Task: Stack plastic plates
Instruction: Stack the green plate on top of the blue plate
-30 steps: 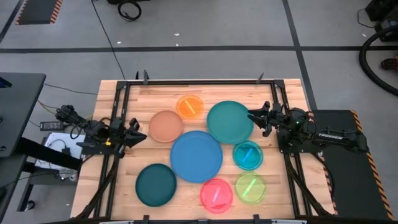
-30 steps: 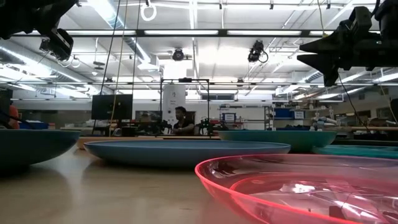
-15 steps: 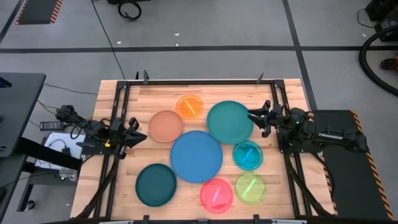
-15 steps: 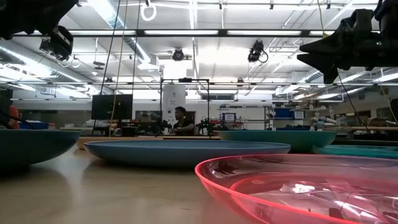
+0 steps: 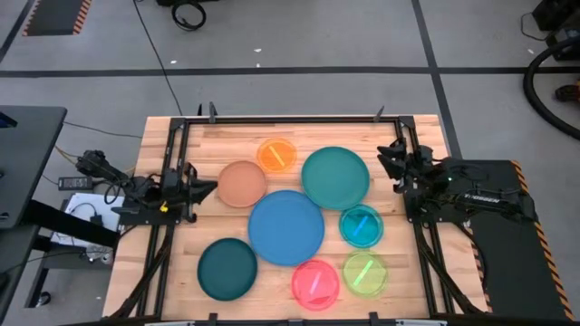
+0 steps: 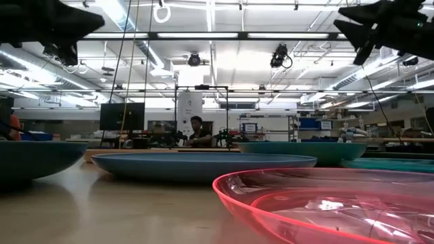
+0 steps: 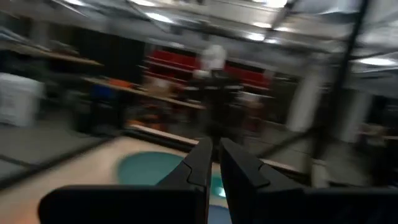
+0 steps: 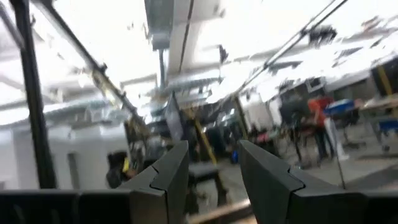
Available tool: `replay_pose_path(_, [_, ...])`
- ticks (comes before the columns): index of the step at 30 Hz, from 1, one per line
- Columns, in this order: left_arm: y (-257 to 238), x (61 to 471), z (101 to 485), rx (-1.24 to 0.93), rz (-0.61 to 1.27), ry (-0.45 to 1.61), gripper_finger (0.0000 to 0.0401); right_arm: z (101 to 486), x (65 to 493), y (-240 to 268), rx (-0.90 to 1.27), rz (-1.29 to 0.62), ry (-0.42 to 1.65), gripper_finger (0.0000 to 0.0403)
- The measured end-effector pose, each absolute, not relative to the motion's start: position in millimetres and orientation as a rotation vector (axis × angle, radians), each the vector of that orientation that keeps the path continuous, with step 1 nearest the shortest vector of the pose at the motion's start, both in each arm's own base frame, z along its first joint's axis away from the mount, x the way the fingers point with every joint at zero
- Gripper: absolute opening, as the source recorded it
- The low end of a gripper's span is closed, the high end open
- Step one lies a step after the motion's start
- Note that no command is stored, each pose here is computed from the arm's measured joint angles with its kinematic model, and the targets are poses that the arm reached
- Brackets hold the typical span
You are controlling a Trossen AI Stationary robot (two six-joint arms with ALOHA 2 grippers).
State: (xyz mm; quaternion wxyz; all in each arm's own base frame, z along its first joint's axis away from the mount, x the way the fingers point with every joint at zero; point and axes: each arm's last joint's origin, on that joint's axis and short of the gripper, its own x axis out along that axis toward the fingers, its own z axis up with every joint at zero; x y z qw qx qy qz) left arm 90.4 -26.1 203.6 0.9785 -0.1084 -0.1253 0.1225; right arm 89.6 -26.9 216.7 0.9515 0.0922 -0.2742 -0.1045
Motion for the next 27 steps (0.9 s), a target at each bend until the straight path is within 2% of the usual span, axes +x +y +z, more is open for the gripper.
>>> replay_pose_path(3, [-24, 93, 205, -0.188, 0.297, -0.259, 0.0051, 219, 88, -27, 0.193, -0.212, -0.586, 0.0153])
replay_pose_path(7, [-22, 96, 211, -0.162, 0.33, -0.251, 0.0091, 218, 90, -27, 0.216, -0.186, -0.569, 0.0153])
replay_pose_path(13, [-26, 105, 218, -0.148, 0.334, -0.197, 0.0149, 219, 108, -29, 0.238, -0.188, -0.367, 0.0153])
replay_pose_path(19, [-31, 116, 230, -0.168, 0.331, -0.117, 0.0154, 231, 135, -37, 0.224, -0.227, -0.203, 0.0153])
replay_pose_path(27, [-38, 132, 238, -0.169, 0.336, -0.03, 0.0144, 235, 179, -49, 0.232, -0.293, 0.159, 0.0153])
